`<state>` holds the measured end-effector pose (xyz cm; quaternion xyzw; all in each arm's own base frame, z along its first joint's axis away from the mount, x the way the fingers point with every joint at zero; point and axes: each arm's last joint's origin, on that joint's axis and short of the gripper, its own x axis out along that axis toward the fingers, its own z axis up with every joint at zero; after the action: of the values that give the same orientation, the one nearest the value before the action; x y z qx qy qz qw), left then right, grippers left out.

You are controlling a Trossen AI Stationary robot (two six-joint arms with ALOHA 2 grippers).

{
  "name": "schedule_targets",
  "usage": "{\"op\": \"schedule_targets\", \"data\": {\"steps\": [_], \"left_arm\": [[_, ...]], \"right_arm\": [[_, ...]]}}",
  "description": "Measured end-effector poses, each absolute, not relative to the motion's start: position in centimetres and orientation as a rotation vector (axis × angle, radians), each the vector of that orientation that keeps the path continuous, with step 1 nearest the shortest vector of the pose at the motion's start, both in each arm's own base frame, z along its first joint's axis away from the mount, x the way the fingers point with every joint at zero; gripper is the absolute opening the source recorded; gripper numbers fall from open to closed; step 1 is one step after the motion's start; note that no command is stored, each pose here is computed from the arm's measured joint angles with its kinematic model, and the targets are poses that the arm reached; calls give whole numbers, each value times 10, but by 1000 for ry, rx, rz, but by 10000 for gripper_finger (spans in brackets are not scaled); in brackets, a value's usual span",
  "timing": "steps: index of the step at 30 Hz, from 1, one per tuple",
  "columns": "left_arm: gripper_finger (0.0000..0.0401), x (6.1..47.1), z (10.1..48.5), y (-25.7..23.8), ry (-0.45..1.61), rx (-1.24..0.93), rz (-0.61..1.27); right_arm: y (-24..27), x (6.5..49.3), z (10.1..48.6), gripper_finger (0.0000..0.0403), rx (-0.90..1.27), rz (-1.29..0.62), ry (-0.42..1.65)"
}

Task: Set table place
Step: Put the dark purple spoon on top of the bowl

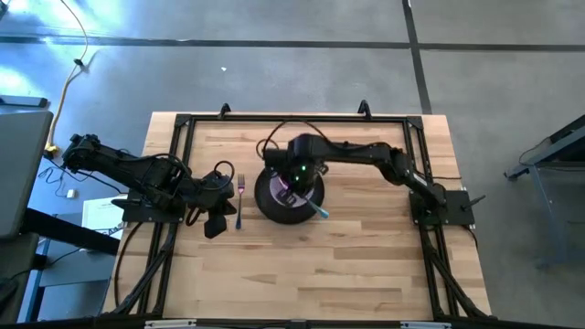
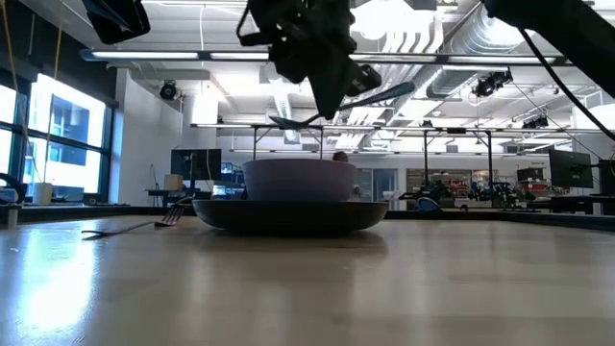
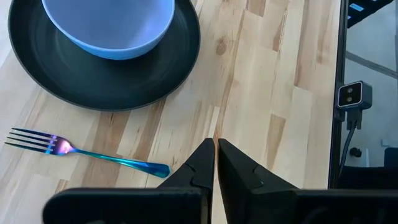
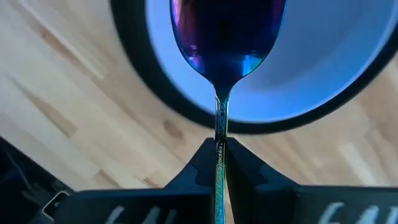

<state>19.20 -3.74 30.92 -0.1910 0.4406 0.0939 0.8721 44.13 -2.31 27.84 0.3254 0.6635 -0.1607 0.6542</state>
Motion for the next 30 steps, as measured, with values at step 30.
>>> {"op": "schedule_targets", "data": {"steps": [30], "left_arm": [[8, 192, 309, -37, 918, -398, 199]], "right_arm": [[-49, 435, 253, 0, 830, -211, 1616]]}}
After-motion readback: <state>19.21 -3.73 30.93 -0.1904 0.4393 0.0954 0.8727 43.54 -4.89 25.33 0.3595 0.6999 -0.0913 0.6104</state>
